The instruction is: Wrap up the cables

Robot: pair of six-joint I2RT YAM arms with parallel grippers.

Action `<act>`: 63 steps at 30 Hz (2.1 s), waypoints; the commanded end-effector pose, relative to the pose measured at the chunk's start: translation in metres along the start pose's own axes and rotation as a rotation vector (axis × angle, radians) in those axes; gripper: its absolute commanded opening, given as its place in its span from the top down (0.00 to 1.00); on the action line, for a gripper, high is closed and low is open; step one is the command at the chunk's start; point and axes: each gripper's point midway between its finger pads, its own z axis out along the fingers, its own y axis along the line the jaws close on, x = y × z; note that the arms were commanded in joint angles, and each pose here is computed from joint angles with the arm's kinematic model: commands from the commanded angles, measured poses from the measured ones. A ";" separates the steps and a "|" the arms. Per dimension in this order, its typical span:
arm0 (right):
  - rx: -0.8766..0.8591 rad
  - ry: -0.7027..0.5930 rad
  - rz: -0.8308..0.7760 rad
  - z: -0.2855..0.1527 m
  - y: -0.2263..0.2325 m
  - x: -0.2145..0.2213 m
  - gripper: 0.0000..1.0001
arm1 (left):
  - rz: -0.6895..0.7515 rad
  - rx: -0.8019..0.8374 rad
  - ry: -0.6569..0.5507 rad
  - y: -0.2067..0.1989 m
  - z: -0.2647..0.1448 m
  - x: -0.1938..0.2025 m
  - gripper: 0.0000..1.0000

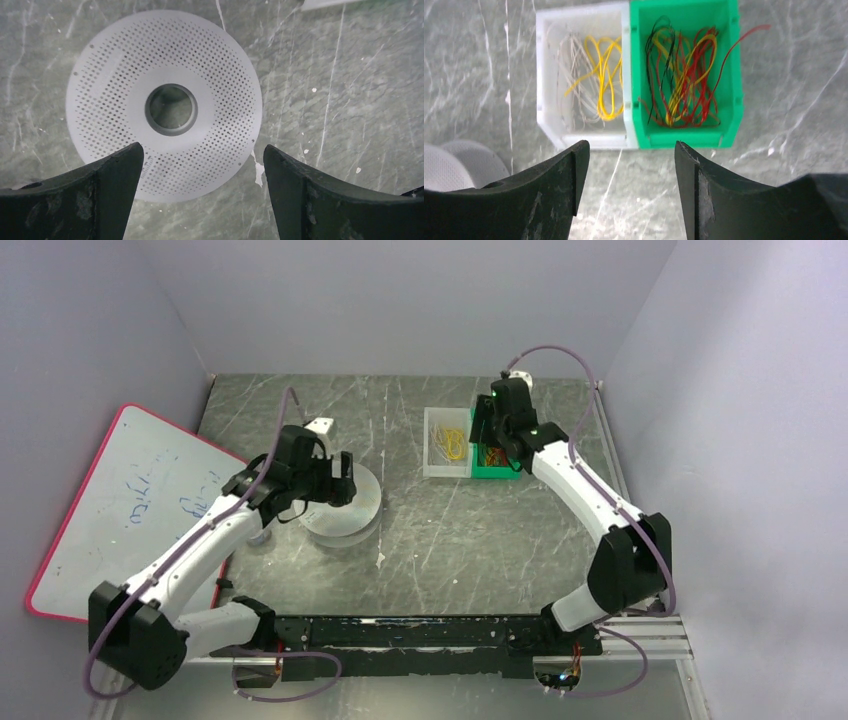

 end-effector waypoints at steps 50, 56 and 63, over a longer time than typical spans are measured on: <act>-0.224 -0.074 -0.007 -0.094 0.002 0.066 0.04 | 0.062 -0.216 0.291 -0.033 0.110 0.057 0.07; -0.220 -0.073 -0.006 -0.094 0.001 0.067 0.04 | 0.057 -0.206 0.295 -0.033 0.109 0.062 0.10; -0.215 -0.074 0.000 -0.094 0.000 0.065 0.04 | 0.055 -0.208 0.299 -0.032 0.105 0.064 0.20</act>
